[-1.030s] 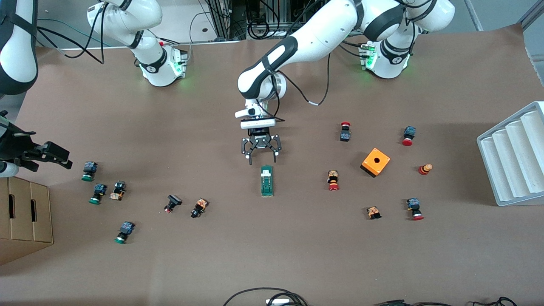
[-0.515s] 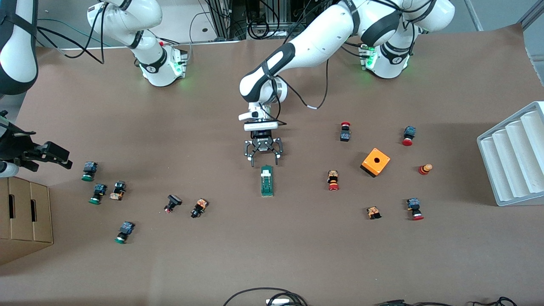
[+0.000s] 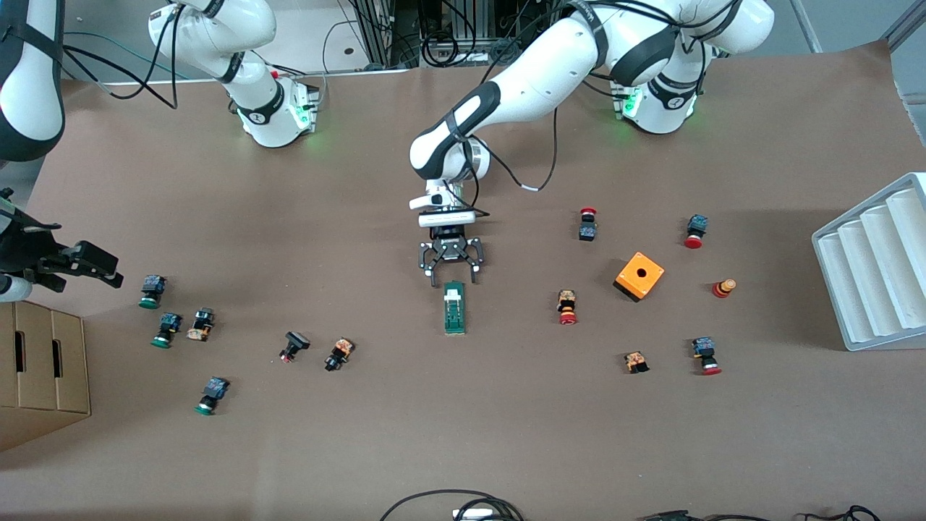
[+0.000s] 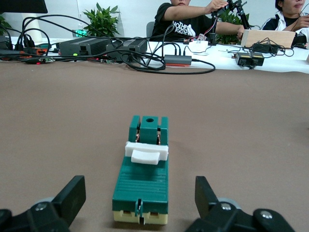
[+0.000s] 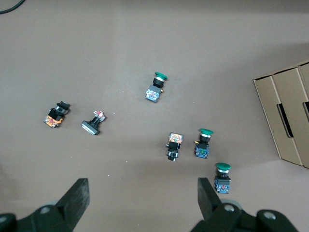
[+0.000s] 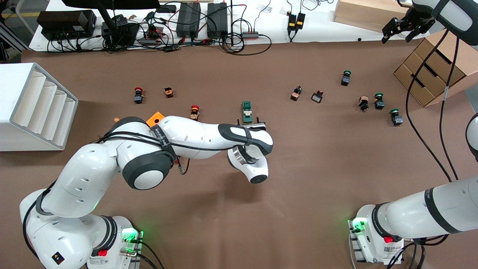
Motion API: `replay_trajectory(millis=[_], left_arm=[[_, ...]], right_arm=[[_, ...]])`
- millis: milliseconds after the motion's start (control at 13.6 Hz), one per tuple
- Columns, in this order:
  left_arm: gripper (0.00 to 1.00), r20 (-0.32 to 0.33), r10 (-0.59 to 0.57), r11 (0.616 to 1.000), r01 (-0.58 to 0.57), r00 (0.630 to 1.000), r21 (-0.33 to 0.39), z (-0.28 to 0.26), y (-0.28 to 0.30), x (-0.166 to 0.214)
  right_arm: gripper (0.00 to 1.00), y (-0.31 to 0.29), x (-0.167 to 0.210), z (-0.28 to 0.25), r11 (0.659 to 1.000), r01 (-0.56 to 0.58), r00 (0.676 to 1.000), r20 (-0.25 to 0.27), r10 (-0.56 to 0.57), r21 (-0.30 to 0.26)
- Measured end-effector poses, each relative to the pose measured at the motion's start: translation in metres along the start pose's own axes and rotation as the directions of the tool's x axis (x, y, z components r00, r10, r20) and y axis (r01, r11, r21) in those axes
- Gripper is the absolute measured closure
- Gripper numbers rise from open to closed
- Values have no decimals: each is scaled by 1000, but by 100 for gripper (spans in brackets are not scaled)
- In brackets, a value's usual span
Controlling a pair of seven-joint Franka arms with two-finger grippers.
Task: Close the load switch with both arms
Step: 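Lower the left gripper and grasp the green switch base, then reach the right gripper toward the white switch handle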
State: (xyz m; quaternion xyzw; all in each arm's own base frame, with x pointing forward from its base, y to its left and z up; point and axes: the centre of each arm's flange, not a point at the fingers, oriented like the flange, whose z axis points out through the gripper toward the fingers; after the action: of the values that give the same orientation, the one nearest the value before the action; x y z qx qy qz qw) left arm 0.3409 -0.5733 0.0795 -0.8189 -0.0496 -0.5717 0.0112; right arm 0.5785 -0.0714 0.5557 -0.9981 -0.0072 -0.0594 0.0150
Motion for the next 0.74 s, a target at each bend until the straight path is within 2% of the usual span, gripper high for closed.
replay_trajectory(millis=[736], left_arm=[[0, -9, 6, 1000, -6, 1000, 21, 7, -3, -11]], right_arm=[[0, 0, 0, 0, 1000, 0, 1000, 0, 0, 0]])
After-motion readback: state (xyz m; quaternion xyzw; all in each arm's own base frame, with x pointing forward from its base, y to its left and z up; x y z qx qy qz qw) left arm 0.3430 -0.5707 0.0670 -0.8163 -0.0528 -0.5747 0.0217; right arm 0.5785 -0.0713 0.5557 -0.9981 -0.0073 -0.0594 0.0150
